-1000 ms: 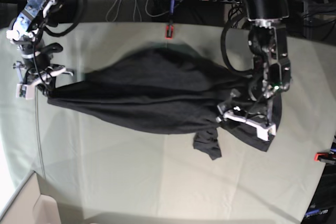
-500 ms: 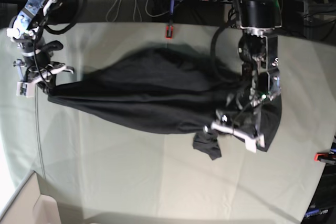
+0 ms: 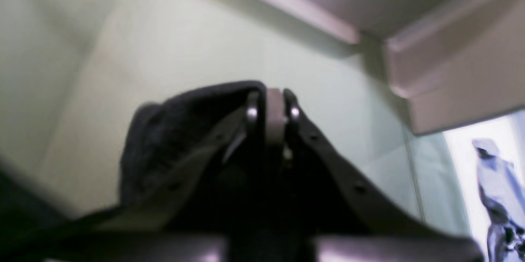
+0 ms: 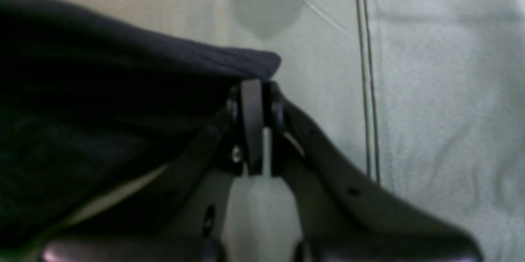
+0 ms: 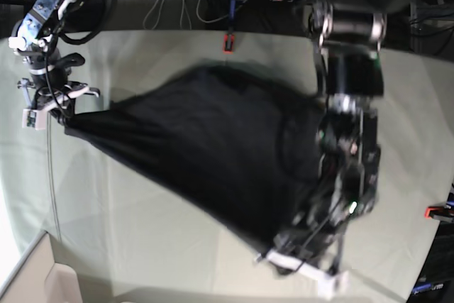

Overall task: Layout the t-shirt on the table in an organized manner, then fold the t-shirt properly
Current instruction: 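Grasp the shirt with the left gripper and drag it across the table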

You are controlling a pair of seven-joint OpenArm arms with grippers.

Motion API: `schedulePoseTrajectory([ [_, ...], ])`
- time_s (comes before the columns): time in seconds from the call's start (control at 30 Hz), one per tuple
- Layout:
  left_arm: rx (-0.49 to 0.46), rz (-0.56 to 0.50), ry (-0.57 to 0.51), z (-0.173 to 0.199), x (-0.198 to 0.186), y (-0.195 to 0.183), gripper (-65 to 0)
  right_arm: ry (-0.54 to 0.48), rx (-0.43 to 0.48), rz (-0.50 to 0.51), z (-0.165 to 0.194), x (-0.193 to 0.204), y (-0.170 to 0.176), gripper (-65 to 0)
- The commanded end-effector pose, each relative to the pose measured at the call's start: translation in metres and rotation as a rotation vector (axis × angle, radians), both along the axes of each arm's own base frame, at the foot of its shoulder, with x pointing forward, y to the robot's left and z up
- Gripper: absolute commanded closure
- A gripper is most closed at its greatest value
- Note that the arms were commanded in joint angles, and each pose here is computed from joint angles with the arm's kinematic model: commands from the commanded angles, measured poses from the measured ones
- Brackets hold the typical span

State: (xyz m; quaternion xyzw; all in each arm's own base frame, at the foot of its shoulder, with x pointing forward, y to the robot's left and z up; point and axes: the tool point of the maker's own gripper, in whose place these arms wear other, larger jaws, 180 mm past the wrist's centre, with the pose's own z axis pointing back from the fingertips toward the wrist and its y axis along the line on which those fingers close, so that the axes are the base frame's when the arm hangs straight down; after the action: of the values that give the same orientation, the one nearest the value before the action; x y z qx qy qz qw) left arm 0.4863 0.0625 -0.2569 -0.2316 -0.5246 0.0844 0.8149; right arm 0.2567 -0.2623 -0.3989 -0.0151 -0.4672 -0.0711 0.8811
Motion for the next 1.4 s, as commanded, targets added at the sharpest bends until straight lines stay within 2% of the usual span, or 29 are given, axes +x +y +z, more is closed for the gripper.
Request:
schedulePoseTrajectory([
  [0.0, -0.009, -0.014, -0.098, 0.039, 0.018, -0.008, -0.1, -0.057, -0.008, 0.002, 0.014, 0.008, -0.003, 0.0],
  [0.17, -0.024, -0.057, -0.187, 0.08, 0.057, -0.053, -0.1, -0.06, -0.014, 0.001, 0.016, 0.008, -0.004, 0.0],
  [0.4, 0.029, -0.108, -0.355, 0.136, 0.091, -0.111, -0.1, -0.068, -0.052, -0.007, 0.024, 0.008, -0.018, 0.0],
  [0.6, 0.14, -0.073, -0.418, 0.135, 0.117, -0.109, -0.2, -0.118, -0.073, -0.086, 0.043, 0.013, -0.042, 0.0],
  [0.67, 0.186, -0.083, -0.441, 0.129, 0.118, -0.114, -0.5, -0.084, -0.072, -0.097, 0.039, 0.009, -0.047, 0.0],
  [0.77, 0.202, -0.109, -0.466, 0.118, 0.113, -0.125, -0.9, -0.042, -0.073, -0.097, 0.034, 0.005, -0.049, 0.0],
  [0.83, 0.23, -0.125, -0.456, 0.105, 0.111, -0.13, -5.6, -0.03, -0.07, -0.097, 0.031, 0.003, -0.049, 0.0],
  [0.93, 0.258, -0.142, -0.419, 0.084, 0.108, -0.131, -20.9, -0.021, -0.068, -0.092, 0.028, 0.001, -0.048, 0.0],
  [1.03, 0.259, -0.151, -0.376, 0.059, 0.1, -0.132, -32.8, -0.008, -0.067, -0.095, 0.025, -0.004, -0.048, 0.0],
  [1.1, 0.253, -0.149, -0.354, 0.047, 0.096, -0.131, -35.3, 0.01, -0.067, -0.09, 0.02, -0.01, -0.047, -5.0],
  [1.27, 0.231, -0.167, -0.315, 0.021, 0.081, -0.138, -35.5, 0.026, -0.051, -0.089, 0.013, -0.018, -0.04, -24.9],
  [1.37, 0.23, -0.154, -0.3, -0.003, 0.069, -0.113, -35.5, 0.021, -0.081, -0.085, 0.022, -0.028, -0.037, -31.5],
])
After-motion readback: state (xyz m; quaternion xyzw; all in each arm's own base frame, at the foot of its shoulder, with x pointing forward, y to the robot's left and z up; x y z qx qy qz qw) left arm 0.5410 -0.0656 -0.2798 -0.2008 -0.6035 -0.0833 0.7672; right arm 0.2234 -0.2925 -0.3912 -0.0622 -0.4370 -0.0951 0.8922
